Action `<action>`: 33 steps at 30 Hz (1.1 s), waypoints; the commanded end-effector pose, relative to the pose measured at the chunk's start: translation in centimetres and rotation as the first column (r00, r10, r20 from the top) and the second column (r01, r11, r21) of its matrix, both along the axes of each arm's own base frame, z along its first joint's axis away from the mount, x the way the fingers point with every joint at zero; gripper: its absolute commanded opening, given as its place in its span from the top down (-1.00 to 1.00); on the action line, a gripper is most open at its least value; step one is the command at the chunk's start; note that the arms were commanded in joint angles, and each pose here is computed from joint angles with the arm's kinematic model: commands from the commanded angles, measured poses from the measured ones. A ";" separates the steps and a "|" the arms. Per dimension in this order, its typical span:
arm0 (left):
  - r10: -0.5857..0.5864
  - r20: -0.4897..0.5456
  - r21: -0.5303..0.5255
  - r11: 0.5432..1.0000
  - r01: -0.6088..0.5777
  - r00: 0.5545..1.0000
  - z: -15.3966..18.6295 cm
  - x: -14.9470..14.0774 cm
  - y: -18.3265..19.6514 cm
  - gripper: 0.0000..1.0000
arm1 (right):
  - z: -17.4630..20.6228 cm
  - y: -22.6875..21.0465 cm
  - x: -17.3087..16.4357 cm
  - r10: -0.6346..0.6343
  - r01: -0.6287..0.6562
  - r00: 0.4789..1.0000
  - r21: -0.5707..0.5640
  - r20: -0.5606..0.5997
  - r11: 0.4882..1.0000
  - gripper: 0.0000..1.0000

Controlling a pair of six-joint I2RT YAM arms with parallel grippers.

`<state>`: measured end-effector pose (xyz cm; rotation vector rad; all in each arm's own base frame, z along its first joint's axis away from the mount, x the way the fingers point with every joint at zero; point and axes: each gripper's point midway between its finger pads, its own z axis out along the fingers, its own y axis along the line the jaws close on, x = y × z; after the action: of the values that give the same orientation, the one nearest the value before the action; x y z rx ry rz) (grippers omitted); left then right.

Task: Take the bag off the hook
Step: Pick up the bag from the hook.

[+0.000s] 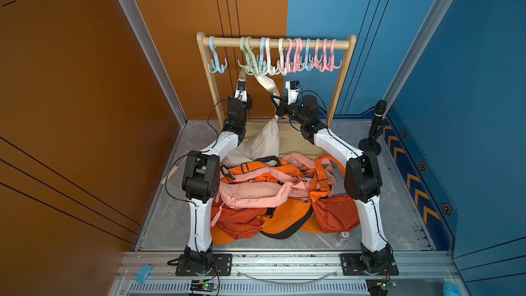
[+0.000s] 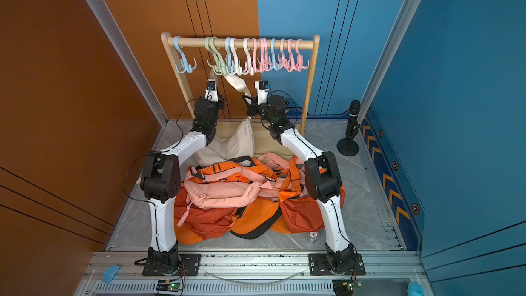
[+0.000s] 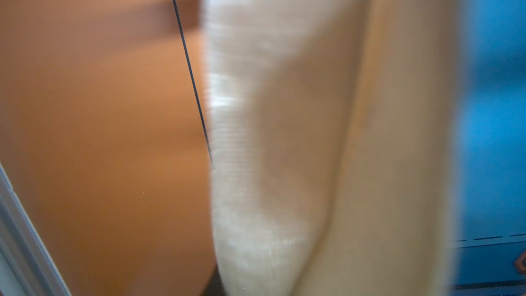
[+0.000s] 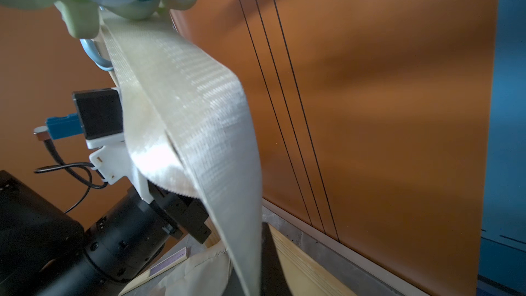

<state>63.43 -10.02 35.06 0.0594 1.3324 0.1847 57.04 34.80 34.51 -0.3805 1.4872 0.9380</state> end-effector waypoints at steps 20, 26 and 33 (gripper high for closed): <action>-0.188 0.199 -0.055 0.978 0.203 0.962 10.7 -8.0 -0.4 1.00 | 7.8 0.9 -5.7 0.016 -0.011 0.994 -0.042 0.104 0.999 1.00; -0.199 0.246 -0.063 0.973 0.220 0.949 15.3 -10.2 -0.4 1.00 | 8.6 1.0 -6.2 0.029 -0.027 0.994 -0.023 0.103 0.999 1.00; -0.192 0.278 -0.042 0.976 0.212 0.941 19.4 -12.3 0.0 1.00 | 9.5 1.4 -7.4 0.056 -0.057 0.993 0.002 0.108 0.998 1.00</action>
<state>53.49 -10.55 50.14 0.1031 1.1228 -0.0332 51.98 36.47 40.18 -0.4625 1.4581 0.9111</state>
